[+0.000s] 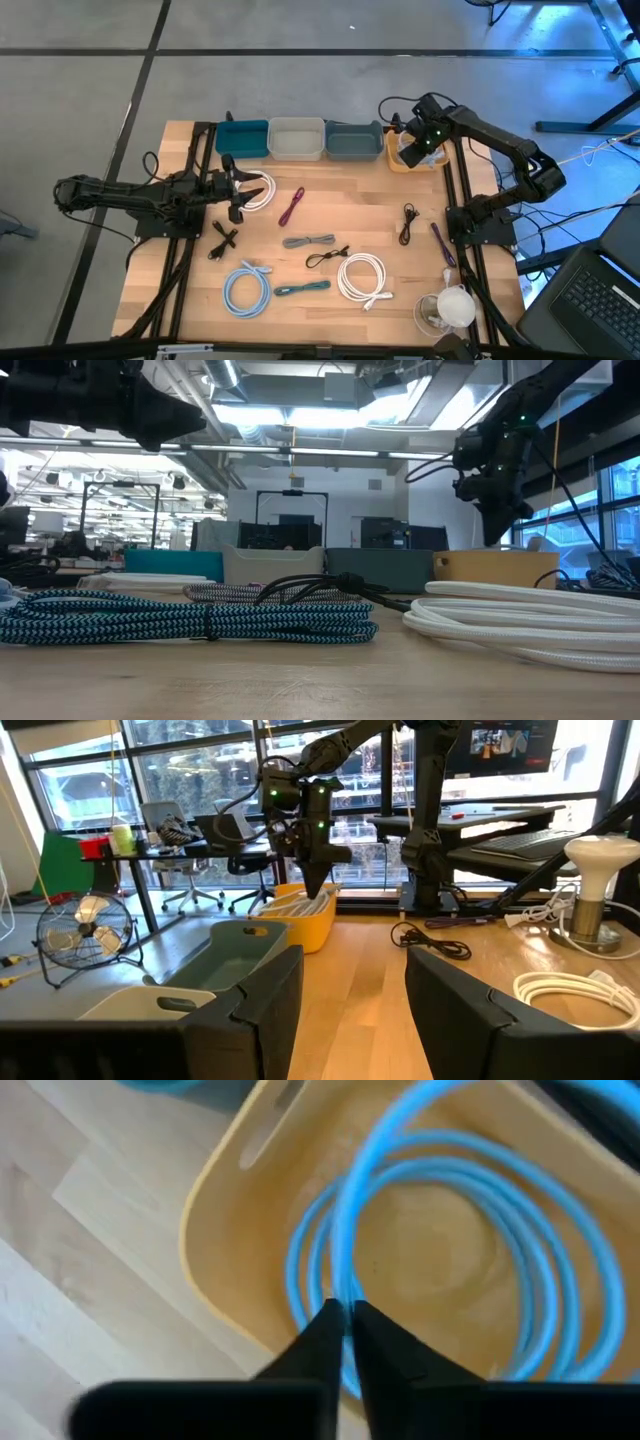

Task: Pick & Place USB Port
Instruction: Put the blue HDMI cable into the yellow bin

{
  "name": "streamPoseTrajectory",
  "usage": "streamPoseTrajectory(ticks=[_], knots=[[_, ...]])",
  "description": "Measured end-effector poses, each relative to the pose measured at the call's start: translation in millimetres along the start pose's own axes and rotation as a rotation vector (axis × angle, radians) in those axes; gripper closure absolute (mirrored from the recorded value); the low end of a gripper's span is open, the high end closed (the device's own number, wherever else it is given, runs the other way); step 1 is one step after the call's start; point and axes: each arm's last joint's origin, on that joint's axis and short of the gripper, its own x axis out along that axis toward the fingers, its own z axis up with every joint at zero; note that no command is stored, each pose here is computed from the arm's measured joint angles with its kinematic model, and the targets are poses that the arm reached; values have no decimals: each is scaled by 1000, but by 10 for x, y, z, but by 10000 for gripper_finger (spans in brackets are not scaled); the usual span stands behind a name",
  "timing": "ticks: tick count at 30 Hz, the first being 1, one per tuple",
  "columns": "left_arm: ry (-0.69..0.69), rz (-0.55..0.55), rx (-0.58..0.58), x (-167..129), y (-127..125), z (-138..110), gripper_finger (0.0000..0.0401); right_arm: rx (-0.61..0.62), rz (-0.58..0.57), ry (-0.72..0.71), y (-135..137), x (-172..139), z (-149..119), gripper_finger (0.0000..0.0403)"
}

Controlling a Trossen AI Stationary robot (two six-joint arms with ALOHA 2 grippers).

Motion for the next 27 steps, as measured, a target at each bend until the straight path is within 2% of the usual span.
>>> streamPoseTrajectory(ticks=[8,15,23,27], knots=[[0,0,0,0,0,0,232,-13,4,3,1,0,-3,395],[0,0,0,0,0,0,232,-74,131,40,127,-43,-73,400],[0,0,0,0,0,0,232,-137,135,-42,265,-260,-160,388],[0,0,0,0,0,0,232,-156,50,-74,291,-354,-208,392]])
